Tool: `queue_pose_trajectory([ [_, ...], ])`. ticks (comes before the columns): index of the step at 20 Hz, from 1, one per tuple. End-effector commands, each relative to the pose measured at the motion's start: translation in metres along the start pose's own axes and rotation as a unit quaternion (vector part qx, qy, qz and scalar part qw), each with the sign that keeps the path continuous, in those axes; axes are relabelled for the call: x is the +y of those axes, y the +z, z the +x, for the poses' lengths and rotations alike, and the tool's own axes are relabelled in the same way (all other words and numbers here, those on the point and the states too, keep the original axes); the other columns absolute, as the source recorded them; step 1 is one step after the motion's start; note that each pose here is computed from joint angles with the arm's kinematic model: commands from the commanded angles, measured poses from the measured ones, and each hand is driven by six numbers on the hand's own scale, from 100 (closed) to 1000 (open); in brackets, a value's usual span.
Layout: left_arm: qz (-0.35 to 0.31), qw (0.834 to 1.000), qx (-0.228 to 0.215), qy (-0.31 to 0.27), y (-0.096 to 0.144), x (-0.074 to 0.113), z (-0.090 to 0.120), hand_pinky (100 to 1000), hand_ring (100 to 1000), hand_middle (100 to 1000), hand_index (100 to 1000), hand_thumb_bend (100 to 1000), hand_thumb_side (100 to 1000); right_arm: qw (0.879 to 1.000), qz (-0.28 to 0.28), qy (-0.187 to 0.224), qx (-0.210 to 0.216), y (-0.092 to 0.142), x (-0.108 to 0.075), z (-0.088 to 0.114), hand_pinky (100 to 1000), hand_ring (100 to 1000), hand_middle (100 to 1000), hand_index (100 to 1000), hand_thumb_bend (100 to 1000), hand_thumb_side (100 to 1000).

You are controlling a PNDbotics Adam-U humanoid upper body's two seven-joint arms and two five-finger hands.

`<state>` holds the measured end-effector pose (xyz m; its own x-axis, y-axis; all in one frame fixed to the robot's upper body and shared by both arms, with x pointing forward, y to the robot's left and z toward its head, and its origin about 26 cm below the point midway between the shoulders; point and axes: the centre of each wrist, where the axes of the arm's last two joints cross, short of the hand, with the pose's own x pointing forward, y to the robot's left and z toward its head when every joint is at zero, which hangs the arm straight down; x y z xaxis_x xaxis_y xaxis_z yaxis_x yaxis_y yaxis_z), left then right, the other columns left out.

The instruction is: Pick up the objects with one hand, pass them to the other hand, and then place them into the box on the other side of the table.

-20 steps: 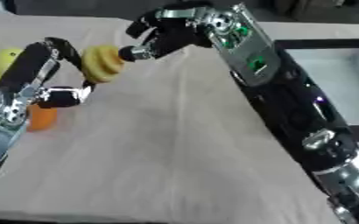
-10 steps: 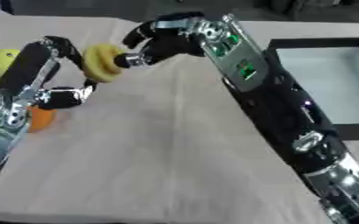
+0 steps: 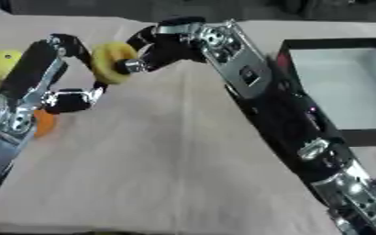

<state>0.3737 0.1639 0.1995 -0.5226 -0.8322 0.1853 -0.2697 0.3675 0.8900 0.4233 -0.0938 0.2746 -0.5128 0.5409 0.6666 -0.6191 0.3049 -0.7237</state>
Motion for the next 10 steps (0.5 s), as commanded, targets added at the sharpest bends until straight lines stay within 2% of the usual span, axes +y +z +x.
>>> queue_pose_trajectory([
  [1,0.021,1.000,-0.019,-0.002,-0.0055,0.0103,0.0080,683,609,481,488,279,100,1.000,-0.010,-0.001,0.000,0.0004,-0.0050,0.0074,833,863,832,826,329,342],
  [4,0.022,1.000,-0.022,0.002,-0.0061,0.0104,0.0100,683,610,482,490,271,100,0.999,-0.026,-0.034,0.007,-0.0003,-0.0047,0.0044,835,833,709,696,172,165],
  [5,0.020,1.000,-0.021,0.001,-0.0061,0.0097,0.0100,683,611,484,500,266,100,0.998,-0.033,-0.049,0.006,-0.0003,-0.0048,0.0038,834,821,634,631,100,100],
  [10,0.022,1.000,-0.013,0.007,-0.0053,0.0068,0.0084,685,616,498,546,343,100,0.992,-0.058,-0.112,0.003,0.0021,-0.0051,0.0029,807,739,482,465,100,100],
])
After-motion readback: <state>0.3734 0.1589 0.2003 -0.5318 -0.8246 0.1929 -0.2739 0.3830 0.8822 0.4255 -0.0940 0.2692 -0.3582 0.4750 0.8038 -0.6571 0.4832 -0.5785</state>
